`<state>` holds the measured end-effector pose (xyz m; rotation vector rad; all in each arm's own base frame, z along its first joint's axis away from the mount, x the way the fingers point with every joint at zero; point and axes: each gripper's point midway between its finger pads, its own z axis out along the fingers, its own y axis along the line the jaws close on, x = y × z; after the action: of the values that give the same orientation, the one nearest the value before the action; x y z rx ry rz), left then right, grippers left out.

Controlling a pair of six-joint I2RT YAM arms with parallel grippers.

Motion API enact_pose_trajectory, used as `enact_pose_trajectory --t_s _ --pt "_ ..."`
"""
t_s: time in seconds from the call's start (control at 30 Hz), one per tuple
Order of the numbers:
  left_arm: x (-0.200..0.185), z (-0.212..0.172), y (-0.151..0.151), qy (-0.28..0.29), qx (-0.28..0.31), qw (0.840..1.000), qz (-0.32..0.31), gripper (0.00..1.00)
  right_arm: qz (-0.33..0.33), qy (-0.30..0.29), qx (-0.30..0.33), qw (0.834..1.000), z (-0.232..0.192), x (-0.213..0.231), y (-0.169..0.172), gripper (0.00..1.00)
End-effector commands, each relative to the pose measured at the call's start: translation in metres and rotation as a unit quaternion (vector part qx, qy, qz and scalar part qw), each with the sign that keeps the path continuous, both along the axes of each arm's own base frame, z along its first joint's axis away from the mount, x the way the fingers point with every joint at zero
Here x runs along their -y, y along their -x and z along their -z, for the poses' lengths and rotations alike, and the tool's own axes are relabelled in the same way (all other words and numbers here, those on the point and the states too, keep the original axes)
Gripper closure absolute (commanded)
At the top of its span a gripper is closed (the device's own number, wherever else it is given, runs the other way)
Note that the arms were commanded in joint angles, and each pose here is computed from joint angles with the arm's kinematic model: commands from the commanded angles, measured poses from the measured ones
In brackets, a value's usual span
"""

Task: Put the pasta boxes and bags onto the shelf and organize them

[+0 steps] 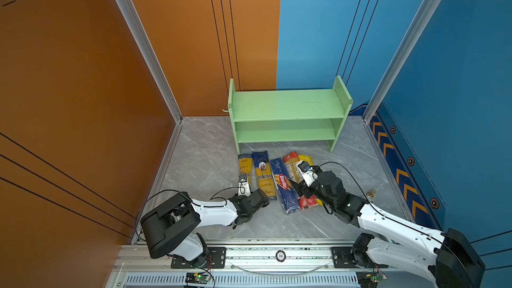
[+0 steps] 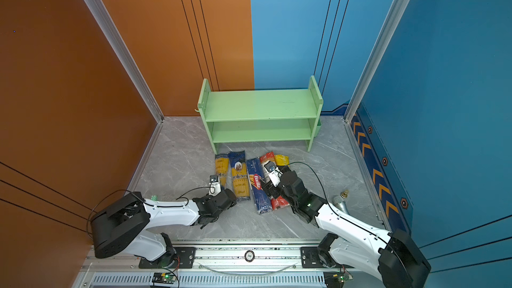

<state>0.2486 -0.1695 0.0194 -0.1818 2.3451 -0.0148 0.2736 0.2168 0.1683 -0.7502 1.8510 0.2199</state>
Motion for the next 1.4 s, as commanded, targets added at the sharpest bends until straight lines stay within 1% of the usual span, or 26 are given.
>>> enact_pose_trajectory --t_s 0.0,0.1,0.13,0.2,0.27,0.5,0.53,0.57,0.7,0.83,1.07,1.2,1.37 --pt "-0.021 0.046 0.042 -0.035 -0.115 0.993 0.013 0.62 0.003 -0.016 0.004 1.0 -0.005 0.001 -0.001 0.12" --pt "-0.022 0.045 0.043 -0.038 -0.117 0.992 0.012 0.69 0.006 -0.016 0.004 1.0 -0.005 0.002 -0.002 0.12" --pt "-0.022 0.045 0.043 -0.039 -0.117 0.992 0.012 0.74 0.006 -0.016 0.004 1.0 -0.006 0.002 -0.002 0.12" --pt "-0.019 0.046 0.042 -0.035 -0.119 0.992 0.015 0.85 0.006 -0.015 0.004 1.0 -0.005 0.002 -0.002 0.12" --pt "-0.017 0.046 0.042 -0.034 -0.121 0.992 0.022 1.0 0.008 -0.014 0.004 1.0 -0.004 0.003 -0.002 0.12" --pt "-0.009 0.037 0.039 -0.033 -0.124 0.991 0.032 1.0 0.019 -0.012 0.001 1.0 -0.005 0.008 -0.003 0.12" --pt "-0.012 0.035 0.042 -0.044 -0.133 0.99 0.032 1.0 0.02 -0.012 0.0 1.0 -0.005 0.009 -0.002 0.12" --pt "-0.011 0.031 0.041 -0.043 -0.132 0.99 0.034 1.0 0.021 -0.011 -0.001 1.0 -0.005 0.009 -0.003 0.12" --pt "-0.006 0.012 0.035 -0.024 -0.111 0.993 0.038 1.0 0.025 -0.012 0.0 1.0 -0.007 0.012 -0.002 0.12" --pt "-0.01 0.003 0.034 -0.006 -0.099 0.995 0.032 1.0 0.026 -0.014 -0.002 1.0 -0.006 0.013 -0.002 0.12" --pt "-0.02 0.003 0.038 0.02 -0.101 0.994 0.022 1.0 0.028 -0.015 -0.003 1.0 -0.005 0.013 -0.004 0.12" --pt "-0.019 0.002 0.037 0.04 -0.101 0.994 0.019 1.0 0.028 -0.015 -0.003 0.999 -0.005 0.013 -0.005 0.12" --pt "-0.016 0.002 0.036 0.048 -0.103 0.993 0.022 1.0 0.029 -0.018 -0.002 0.999 -0.006 0.013 -0.006 0.12"
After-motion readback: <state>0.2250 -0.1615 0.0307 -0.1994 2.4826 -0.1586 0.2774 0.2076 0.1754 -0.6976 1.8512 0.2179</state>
